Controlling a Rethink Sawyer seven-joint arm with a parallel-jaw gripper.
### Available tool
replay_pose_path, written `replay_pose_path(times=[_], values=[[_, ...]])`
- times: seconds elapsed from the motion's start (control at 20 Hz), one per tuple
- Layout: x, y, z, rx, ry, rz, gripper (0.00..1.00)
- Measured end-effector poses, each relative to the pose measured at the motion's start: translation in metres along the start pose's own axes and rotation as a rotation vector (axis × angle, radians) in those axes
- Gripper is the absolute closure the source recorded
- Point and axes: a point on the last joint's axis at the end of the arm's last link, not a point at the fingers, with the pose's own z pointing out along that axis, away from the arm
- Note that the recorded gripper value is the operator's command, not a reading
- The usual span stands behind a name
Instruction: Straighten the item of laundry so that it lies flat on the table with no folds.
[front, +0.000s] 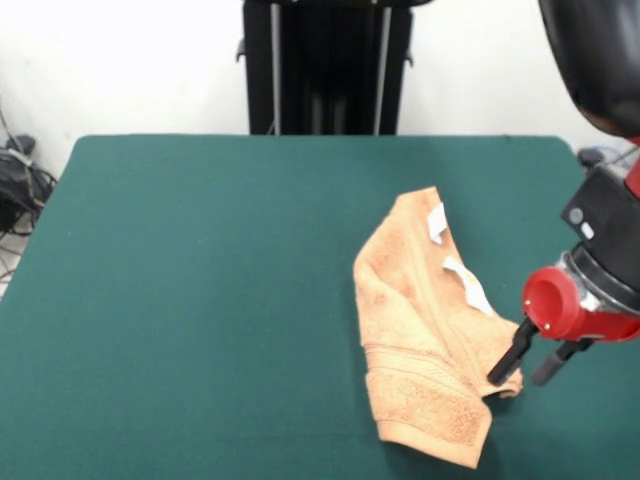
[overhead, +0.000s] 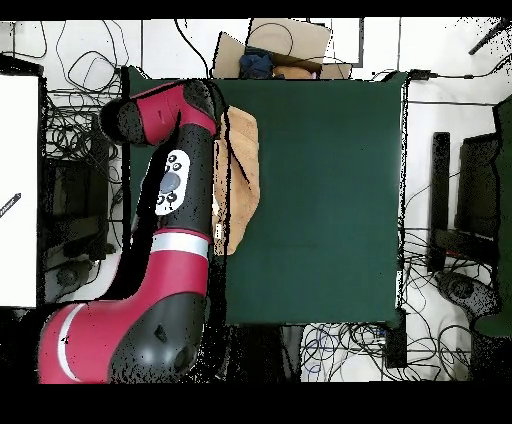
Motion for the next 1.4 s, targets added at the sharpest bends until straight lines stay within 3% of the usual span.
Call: replay_pose_path(times=[0.8,1.4], values=[[0.022,0.018,0.054,0.034,0.071,0.034,0.00],[0.023,0.024,0.052,0.055,0.071,0.022,0.00]])
